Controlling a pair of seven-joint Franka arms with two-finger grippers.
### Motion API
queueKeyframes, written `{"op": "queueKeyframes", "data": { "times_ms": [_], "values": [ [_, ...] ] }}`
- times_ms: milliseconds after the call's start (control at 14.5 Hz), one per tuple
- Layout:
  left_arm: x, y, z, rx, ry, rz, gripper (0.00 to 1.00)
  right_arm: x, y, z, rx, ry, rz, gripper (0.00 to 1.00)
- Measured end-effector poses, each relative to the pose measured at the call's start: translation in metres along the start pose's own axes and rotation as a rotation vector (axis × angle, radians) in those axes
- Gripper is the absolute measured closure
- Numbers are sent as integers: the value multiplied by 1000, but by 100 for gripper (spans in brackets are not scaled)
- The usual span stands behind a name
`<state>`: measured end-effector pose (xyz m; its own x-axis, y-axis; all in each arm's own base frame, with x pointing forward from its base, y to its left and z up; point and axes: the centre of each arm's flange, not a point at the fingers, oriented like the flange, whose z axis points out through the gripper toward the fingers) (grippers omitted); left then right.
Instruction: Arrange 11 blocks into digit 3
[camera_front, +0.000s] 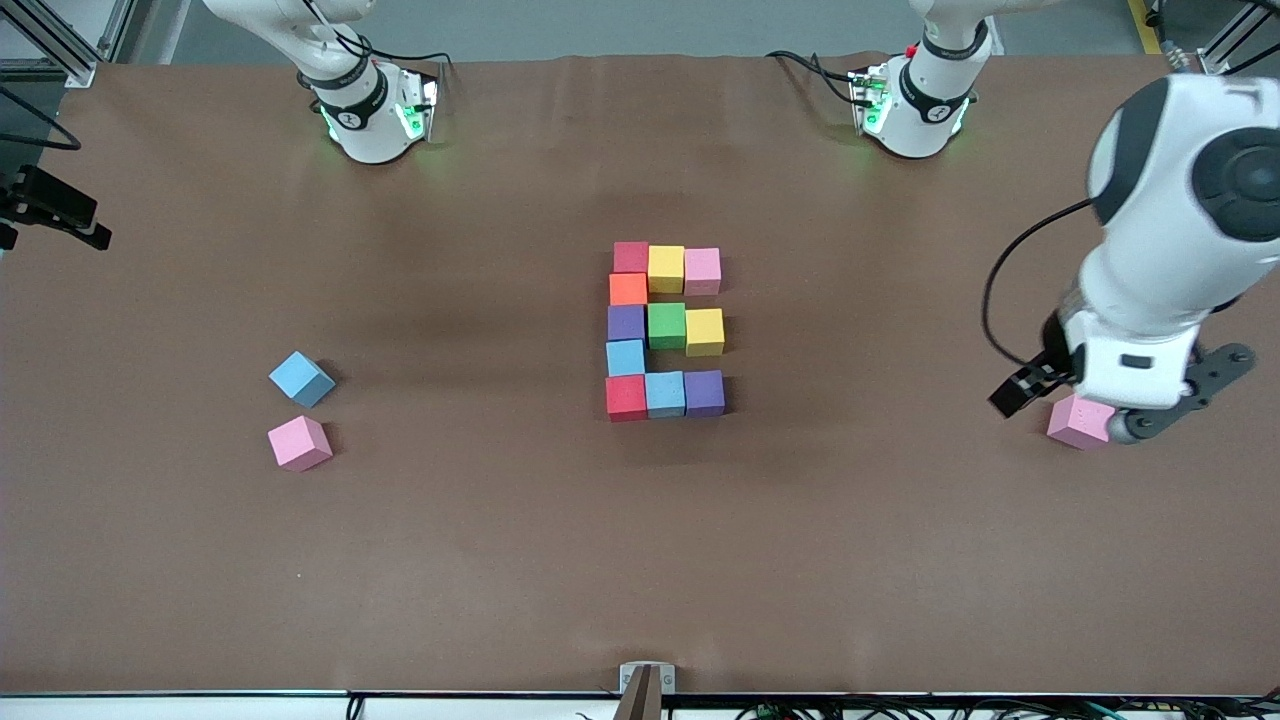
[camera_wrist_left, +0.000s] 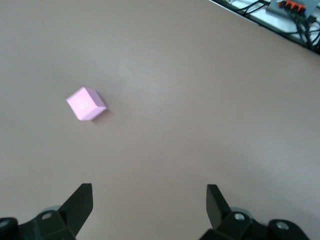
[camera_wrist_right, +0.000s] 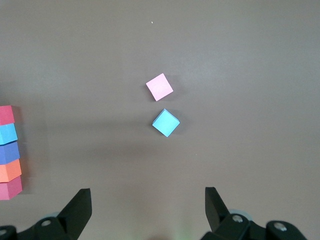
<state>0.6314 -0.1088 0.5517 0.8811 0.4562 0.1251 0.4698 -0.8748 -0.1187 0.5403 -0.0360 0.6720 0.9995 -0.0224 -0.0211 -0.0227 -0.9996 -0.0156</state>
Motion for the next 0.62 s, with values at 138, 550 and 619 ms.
{"op": "queueKeyframes", "data": {
  "times_ms": [138, 550, 619],
  "values": [
    [7, -29, -18, -24, -18, 83, 0, 0, 0, 0, 0, 0, 0, 0],
    [-11, -107, -72, -33, -96, 380, 0, 0, 0, 0, 0, 0, 0, 0],
    [-14, -119, -75, -47, -106, 400, 0, 0, 0, 0, 0, 0, 0, 0]
  ]
}}
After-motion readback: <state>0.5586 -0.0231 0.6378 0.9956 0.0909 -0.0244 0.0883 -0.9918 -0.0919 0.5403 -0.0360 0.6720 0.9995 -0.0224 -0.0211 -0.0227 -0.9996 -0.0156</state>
